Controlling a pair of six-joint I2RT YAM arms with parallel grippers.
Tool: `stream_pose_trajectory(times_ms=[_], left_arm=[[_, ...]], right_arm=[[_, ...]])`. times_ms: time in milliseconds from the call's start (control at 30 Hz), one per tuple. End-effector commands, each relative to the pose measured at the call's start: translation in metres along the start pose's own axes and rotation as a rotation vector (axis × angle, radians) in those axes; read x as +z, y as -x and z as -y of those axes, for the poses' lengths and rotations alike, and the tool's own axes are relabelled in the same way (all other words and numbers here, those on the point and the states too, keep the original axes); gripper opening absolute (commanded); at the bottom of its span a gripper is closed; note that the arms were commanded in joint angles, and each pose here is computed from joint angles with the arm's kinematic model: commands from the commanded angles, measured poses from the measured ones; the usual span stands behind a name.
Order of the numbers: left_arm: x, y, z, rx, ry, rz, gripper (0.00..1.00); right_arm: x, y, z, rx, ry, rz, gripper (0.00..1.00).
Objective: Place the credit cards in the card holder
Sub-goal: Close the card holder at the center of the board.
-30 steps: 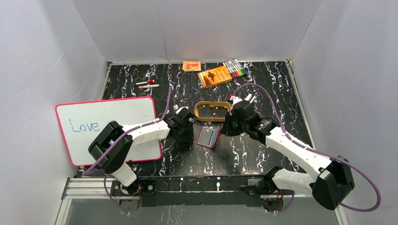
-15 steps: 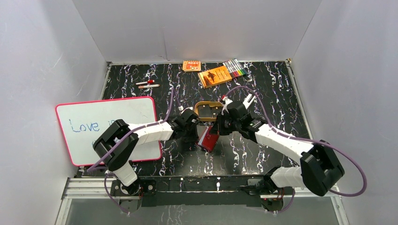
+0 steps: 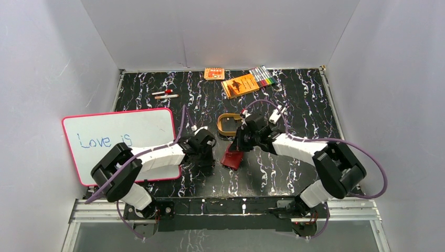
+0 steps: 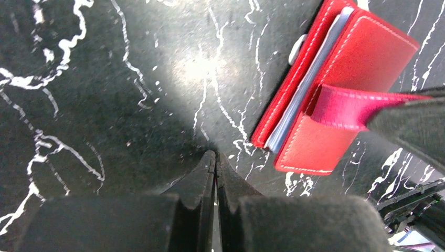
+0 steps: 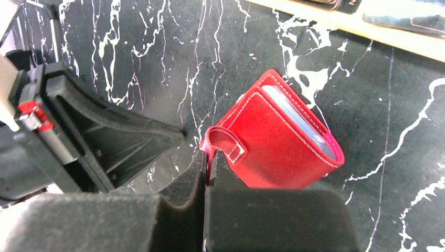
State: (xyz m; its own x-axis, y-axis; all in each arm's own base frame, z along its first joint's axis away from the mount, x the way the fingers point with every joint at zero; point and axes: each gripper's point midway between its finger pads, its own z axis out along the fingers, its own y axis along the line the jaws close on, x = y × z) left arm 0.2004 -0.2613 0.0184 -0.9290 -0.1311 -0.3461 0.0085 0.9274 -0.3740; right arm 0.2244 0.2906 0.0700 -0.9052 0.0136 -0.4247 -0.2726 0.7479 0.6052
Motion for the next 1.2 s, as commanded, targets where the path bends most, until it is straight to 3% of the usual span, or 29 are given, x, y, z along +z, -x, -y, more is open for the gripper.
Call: stream_pose_trajectory(times_ms=[0,200,267,400,667,900,1167], left_arm=[[-0.013,-0.003,-0.017,-0.007,0.053,0.019,0.0],[-0.021,0.006,-0.018,0.005,0.068,0.061,0.0],[-0.022,0.009,-0.018,0.008,0.073,0.069,0.0],[-0.025,0.015,-0.017,0.022,0.078,0.091,0.0],[-0.027,0.034,-0.009,0.044,0.079,0.133,0.01],[-0.013,0.045,0.005,0.02,0.005,0.108,0.02],[0.004,0.02,0.021,0.015,-0.123,0.0,0.0]], right_arm=[[0.008,0.02,-0.03,-0.022,0.067,0.031,0.0],[-0.011,0.029,-0.049,-0.03,0.076,0.039,0.47],[-0.021,0.032,-0.055,-0.039,0.073,0.039,0.57],[-0.045,0.036,-0.057,-0.054,0.044,0.066,0.66],[-0.088,0.012,-0.03,-0.035,-0.045,0.122,0.67],[-0.066,-0.025,-0.001,0.146,-0.026,0.111,0.54],[-0.039,-0.02,0.022,0.261,-0.125,0.132,0.46]])
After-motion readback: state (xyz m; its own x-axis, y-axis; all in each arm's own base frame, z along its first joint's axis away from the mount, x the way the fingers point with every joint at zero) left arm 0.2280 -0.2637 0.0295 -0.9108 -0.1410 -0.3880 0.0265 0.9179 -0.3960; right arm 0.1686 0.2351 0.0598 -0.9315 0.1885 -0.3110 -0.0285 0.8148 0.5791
